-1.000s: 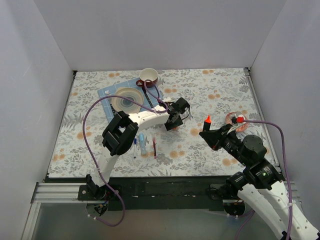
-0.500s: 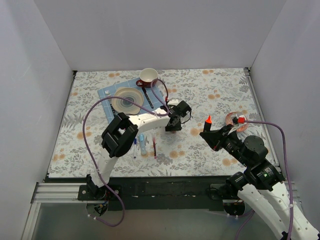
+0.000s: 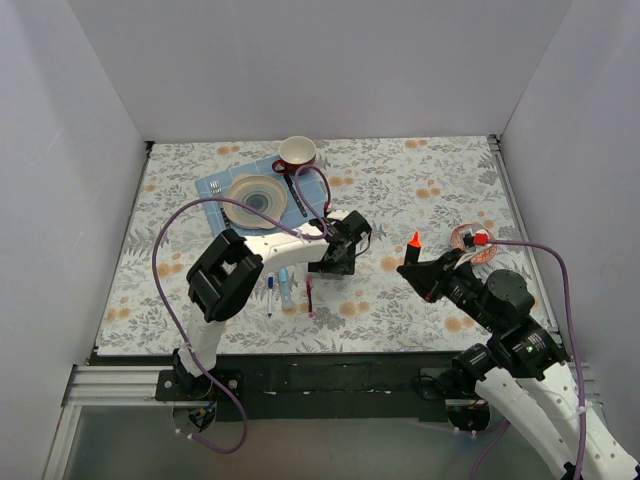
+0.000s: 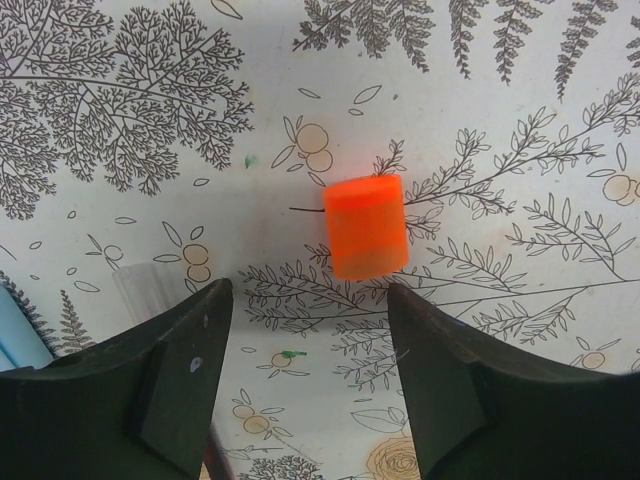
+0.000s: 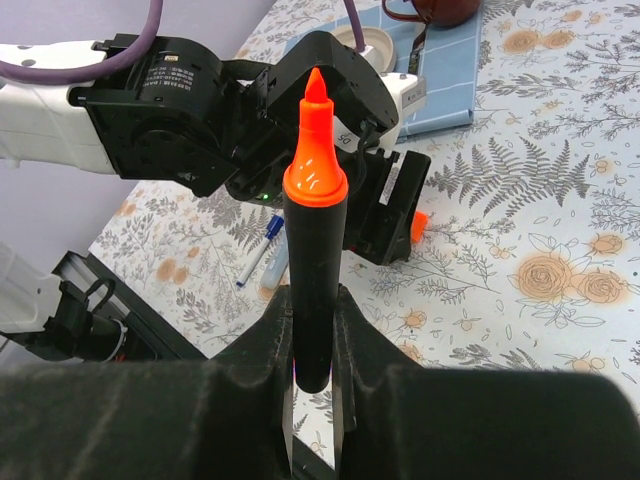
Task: Insert the pens into the pen caps
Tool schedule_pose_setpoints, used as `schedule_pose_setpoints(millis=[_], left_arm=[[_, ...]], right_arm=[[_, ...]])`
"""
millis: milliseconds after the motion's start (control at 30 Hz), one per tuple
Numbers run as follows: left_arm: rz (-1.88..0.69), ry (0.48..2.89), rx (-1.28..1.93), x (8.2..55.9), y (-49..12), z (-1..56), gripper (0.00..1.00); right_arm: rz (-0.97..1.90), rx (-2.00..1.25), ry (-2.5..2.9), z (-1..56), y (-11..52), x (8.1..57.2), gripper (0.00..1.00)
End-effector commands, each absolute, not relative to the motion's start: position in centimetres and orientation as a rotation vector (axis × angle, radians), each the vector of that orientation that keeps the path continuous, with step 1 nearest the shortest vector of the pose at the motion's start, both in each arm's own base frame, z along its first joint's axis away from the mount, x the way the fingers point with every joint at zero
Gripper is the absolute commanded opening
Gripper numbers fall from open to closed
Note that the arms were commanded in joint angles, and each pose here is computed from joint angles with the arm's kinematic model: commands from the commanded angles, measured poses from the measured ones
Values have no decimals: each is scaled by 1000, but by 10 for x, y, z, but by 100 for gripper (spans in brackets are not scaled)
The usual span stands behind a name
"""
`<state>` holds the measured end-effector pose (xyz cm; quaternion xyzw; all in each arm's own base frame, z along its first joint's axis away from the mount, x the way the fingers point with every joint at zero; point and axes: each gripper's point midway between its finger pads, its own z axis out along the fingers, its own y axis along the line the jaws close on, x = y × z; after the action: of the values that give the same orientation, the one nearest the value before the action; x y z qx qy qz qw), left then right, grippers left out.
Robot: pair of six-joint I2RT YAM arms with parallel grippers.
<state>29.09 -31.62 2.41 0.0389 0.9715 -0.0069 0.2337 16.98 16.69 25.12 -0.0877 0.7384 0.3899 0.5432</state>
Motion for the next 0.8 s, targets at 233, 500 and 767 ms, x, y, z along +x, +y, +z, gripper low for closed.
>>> schedule_pose_setpoints(millis=[233, 500, 767], left_arm=[[-42, 2672, 161, 301, -334, 32, 62], [-35, 2670, 121, 311, -340, 30, 57], [72, 2706, 122, 313, -330, 16, 48]], right_arm=[[953, -205, 1676, 274, 169, 173, 1], [943, -210, 1675, 273, 168, 172, 1], [943, -210, 1673, 271, 168, 172, 1]])
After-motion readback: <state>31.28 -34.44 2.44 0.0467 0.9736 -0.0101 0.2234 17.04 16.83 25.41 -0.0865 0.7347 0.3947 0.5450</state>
